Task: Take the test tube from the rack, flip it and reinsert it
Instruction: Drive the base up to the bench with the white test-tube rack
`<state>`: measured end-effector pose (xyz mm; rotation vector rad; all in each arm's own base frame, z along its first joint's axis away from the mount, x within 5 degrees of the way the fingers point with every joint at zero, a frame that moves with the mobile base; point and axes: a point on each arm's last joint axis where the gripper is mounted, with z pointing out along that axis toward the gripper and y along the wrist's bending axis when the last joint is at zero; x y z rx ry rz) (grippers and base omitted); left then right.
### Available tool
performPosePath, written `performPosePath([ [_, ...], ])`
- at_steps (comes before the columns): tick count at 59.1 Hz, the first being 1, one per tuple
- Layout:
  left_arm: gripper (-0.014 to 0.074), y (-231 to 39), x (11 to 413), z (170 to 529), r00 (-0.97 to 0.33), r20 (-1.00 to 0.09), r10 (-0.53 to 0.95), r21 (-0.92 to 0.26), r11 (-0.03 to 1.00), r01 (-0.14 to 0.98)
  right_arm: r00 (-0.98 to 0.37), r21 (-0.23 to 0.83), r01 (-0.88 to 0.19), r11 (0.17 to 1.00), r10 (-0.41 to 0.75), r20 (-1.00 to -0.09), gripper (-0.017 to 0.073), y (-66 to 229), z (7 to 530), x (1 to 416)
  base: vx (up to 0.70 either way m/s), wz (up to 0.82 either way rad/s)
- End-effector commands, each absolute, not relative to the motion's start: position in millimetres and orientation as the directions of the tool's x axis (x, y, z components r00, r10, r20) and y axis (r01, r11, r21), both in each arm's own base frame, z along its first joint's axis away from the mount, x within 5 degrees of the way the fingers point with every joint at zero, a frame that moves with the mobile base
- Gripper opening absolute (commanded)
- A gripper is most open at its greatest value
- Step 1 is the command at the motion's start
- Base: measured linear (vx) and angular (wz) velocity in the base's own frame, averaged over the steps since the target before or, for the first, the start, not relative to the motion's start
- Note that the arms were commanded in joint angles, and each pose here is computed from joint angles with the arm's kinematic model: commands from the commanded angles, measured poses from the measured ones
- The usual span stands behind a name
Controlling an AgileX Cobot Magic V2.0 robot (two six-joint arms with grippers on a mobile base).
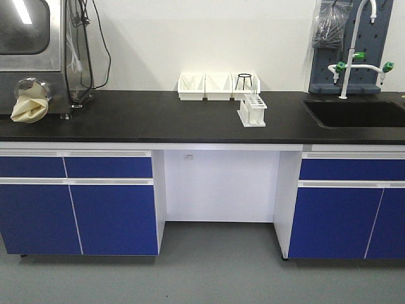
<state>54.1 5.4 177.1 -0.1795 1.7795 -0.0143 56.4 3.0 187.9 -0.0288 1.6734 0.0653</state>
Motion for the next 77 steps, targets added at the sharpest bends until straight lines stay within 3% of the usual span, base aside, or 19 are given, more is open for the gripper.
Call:
performPosePath([
  [1,-0.0006,4.6,54.9,185.5,-0.109,-0.986,-0.124,-0.114,0.989,-0.091,-0.018,0.010,-0.062,0.998,0.009,-1.000,-0.0009,3.2,195.3,56.1,0.01,0.01],
  [36,-0.0006,4.6,54.9,185.5,-0.109,-0.986,-0.124,-0.114,0.989,-0.091,-0.018,0.010,-0.062,0.998,0.009,-1.000,-0.0009,3.2,195.3,56.1,0.07,-0.01],
  [77,-0.0006,4.6,54.9,185.5,-0.109,-0.986,-0.124,-0.114,0.989,-0.091,-0.018,0.011,-0.062,0.998,0.010,-1.000,-0.0009,3.2,195.3,56.1,0.27,0.01],
])
